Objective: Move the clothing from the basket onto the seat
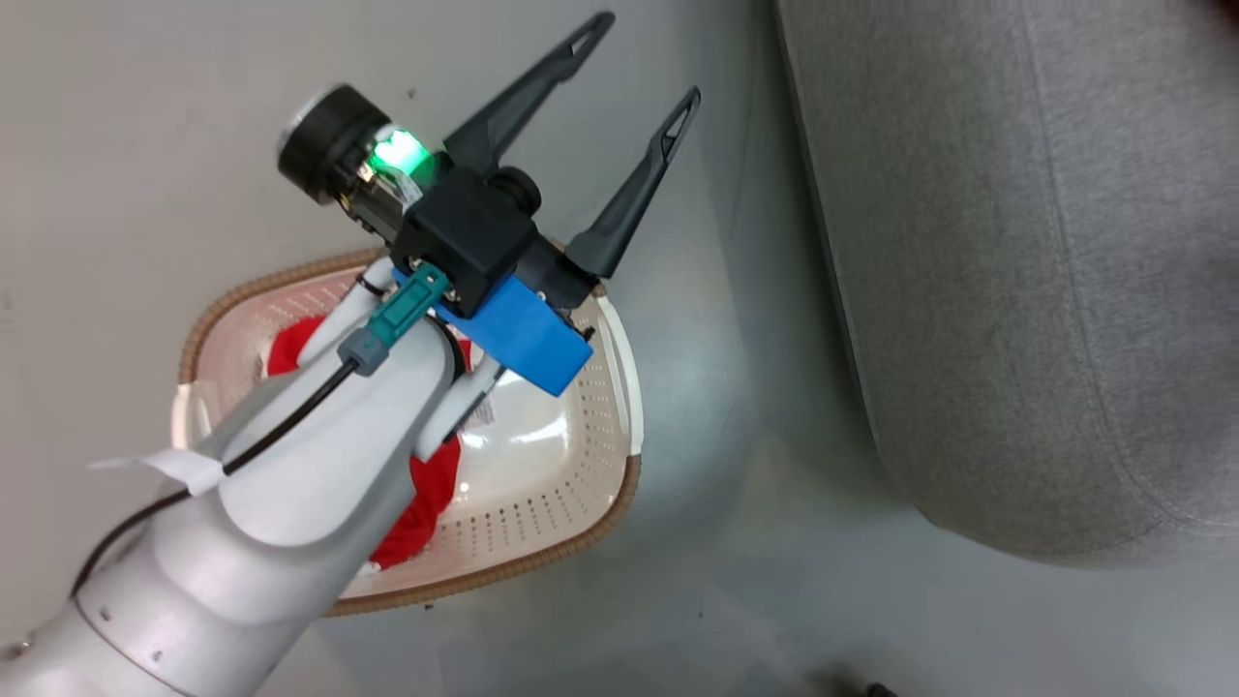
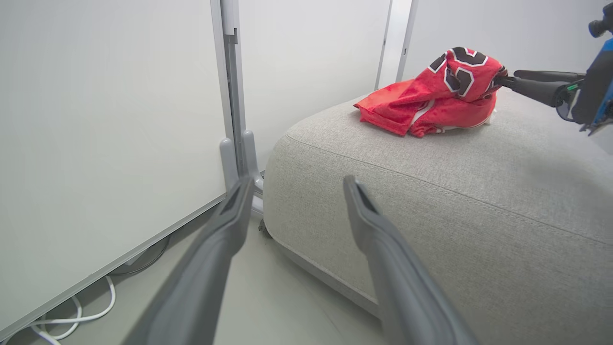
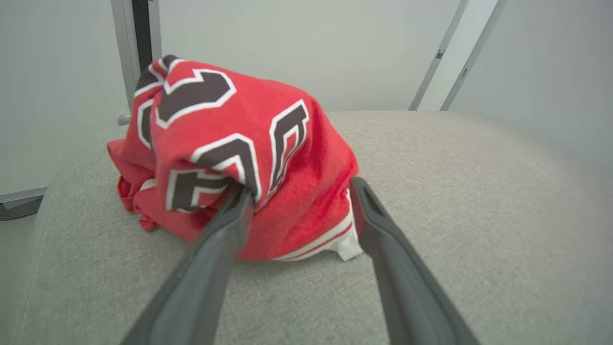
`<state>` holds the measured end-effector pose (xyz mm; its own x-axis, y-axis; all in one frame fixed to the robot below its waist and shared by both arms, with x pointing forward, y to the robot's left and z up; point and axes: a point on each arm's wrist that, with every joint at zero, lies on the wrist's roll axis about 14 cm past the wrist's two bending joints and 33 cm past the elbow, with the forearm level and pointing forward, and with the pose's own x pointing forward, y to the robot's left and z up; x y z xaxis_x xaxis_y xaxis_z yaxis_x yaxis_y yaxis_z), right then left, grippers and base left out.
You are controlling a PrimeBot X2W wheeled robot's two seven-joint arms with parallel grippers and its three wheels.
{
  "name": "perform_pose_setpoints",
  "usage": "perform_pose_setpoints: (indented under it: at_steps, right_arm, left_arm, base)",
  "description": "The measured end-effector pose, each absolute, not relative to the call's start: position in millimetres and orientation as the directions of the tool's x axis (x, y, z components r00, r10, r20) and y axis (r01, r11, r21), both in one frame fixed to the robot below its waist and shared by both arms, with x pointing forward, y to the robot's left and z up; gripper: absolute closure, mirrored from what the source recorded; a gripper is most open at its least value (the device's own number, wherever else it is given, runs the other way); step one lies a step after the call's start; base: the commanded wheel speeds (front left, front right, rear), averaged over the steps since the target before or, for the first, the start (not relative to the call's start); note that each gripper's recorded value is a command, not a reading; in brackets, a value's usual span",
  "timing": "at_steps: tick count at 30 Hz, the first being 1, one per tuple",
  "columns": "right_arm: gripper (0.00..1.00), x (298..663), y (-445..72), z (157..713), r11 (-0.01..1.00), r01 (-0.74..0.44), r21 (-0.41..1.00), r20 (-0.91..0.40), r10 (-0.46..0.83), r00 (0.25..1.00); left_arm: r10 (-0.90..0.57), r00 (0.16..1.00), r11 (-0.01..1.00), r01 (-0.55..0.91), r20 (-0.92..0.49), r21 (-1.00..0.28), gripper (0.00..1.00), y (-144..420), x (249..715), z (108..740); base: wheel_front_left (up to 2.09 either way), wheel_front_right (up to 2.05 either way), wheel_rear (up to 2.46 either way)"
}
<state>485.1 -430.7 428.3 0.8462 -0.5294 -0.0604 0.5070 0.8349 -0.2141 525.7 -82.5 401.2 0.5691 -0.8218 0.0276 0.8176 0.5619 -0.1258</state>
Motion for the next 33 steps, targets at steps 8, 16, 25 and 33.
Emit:
perform_pose_setpoints:
  at_steps: [8, 16, 25, 33]
  right_arm:
    - [0.00, 442, -391, 436, 0.869, 0.450, -0.203, -0.076, -0.472, 0.878]
    - [0.00, 436, -331, 483, 0.937, 0.326, -0.121, 0.040, -0.324, 0.945]
    - [0.00, 447, -249, 527, 0.991, 0.119, -0.057, 0.168, -0.108, 0.980]
    - [0.00, 448, -193, 551, 0.999, -0.034, -0.029, 0.235, 0.040, 0.971]
  left_arm:
    - [-0.767, 0.640, 0.631, 0.765, 0.047, -0.125, 0.00, -63, 514, 441]
    - [-0.637, 0.764, 0.754, 0.645, 0.100, -0.122, 0.00, -15, 500, 486]
    - [-0.494, 0.857, 0.853, 0.510, 0.147, -0.108, 0.00, 41, 479, 516]
    - [-0.363, 0.916, 0.918, 0.383, 0.173, -0.102, 0.00, 89, 456, 531]
  base:
    - [0.00, 0.00, 0.00]
    - [0.00, 0.00, 0.00]
    - [0.00, 0.00, 0.00]
    - [0.00, 0.00, 0.00]
